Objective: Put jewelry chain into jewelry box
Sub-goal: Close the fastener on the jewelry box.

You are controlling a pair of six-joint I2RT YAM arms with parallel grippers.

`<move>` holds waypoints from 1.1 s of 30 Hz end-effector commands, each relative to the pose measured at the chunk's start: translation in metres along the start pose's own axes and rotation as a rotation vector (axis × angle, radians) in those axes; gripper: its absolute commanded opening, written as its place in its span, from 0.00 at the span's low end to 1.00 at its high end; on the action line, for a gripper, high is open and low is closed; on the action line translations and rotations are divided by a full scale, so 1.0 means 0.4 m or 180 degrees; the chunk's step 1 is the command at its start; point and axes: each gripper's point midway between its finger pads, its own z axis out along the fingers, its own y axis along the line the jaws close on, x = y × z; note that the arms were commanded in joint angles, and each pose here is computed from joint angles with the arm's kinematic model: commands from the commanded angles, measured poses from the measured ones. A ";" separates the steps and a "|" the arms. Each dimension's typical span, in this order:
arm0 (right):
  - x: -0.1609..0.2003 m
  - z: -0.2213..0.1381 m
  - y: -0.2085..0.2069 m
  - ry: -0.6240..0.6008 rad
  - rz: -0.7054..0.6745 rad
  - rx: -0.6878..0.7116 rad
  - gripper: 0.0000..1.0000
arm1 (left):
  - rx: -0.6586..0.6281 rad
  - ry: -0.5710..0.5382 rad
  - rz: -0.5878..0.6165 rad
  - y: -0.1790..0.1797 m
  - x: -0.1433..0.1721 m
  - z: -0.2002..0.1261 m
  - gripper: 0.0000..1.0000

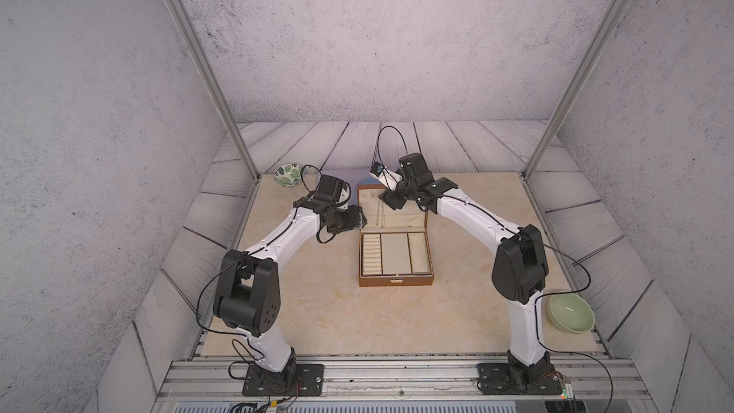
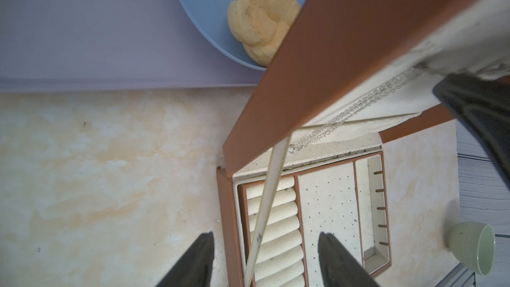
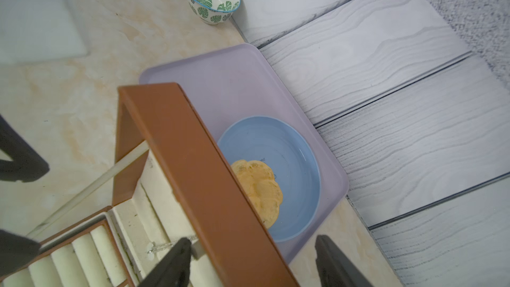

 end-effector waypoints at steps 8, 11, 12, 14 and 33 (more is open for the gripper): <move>0.058 0.059 0.034 0.0278 -0.0110 0.0063 0.54 | -0.0001 0.0027 -0.0024 0.011 0.007 0.013 0.65; 0.062 0.063 0.039 0.0296 -0.0123 0.0077 0.53 | -0.0001 0.0028 -0.0023 0.011 0.007 0.013 0.65; 0.063 0.063 0.038 0.0300 -0.0130 0.0089 0.52 | -0.0001 0.0029 -0.0026 0.011 0.008 0.013 0.65; 0.069 0.064 0.034 0.0325 -0.0130 0.0140 0.49 | -0.0006 0.0024 -0.0019 0.012 0.007 0.014 0.65; 0.007 -0.215 -0.043 -0.0234 0.1144 0.0845 0.54 | -0.0030 0.0123 -0.0089 0.031 0.045 0.028 0.63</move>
